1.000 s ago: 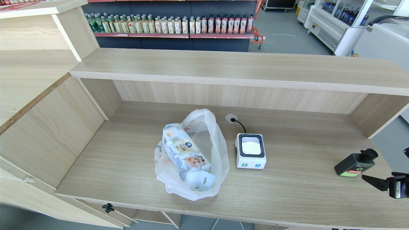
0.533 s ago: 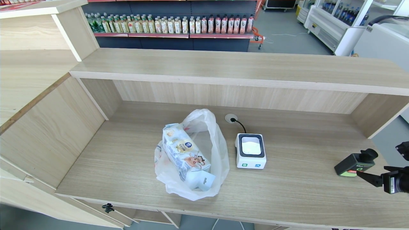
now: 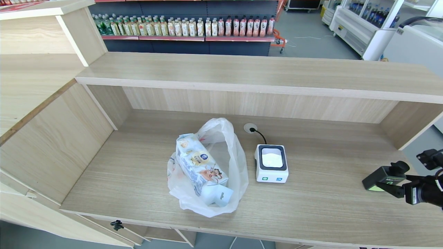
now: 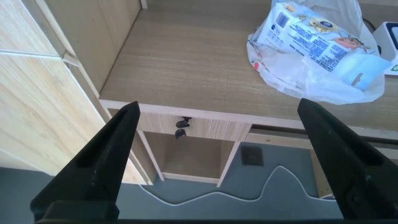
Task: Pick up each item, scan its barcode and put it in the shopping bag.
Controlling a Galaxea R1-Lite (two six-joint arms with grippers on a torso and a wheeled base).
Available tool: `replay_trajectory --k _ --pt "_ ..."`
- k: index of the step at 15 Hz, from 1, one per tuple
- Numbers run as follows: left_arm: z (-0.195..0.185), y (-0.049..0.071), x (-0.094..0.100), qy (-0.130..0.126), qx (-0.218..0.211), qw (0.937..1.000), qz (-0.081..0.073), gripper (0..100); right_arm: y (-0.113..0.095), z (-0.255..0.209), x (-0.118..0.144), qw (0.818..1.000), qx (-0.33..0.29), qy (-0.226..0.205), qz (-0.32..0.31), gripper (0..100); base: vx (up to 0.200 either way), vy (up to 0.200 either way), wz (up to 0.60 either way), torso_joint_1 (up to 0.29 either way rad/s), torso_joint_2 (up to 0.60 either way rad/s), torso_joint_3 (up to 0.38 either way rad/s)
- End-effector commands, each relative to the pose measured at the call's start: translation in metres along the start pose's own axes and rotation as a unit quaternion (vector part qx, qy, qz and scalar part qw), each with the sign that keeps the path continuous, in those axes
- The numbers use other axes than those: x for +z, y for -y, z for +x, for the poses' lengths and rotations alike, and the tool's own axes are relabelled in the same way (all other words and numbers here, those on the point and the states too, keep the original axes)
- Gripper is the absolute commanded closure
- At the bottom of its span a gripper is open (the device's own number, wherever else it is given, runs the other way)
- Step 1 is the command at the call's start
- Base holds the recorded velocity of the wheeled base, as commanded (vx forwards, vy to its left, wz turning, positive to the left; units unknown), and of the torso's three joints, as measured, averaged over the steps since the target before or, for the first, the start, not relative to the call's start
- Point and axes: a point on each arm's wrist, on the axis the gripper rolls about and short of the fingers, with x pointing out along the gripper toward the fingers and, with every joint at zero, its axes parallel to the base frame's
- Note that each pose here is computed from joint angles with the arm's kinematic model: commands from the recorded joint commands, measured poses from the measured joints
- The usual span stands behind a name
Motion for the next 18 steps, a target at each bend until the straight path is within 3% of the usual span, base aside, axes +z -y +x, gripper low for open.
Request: replay_trajectory --k 1,13,14,18 --pt "0.000 0.000 0.000 0.000 -0.001 1.0000 0.000 0 0.003 0.007 -0.002 1.000 0.006 -0.001 0.001 0 0.000 0.000 0.00 0.000 0.00 0.000" --pt "0.000 0.000 0.000 0.000 0.000 1.0000 0.000 0 -0.002 0.033 -0.001 0.999 0.047 0.004 -0.009 0 0.000 0.000 0.00 0.000 0.00 0.000" --pt "0.000 0.000 0.000 0.000 0.000 1.0000 0.000 0 -0.001 0.033 0.000 0.999 0.047 0.005 -0.010 100 0.000 0.000 0.00 0.000 0.00 0.000" --pt "0.000 0.000 0.000 0.000 0.000 1.0000 0.000 0 -0.001 0.033 0.001 0.999 0.046 0.006 -0.011 100 0.000 0.000 0.00 0.000 0.00 0.000"
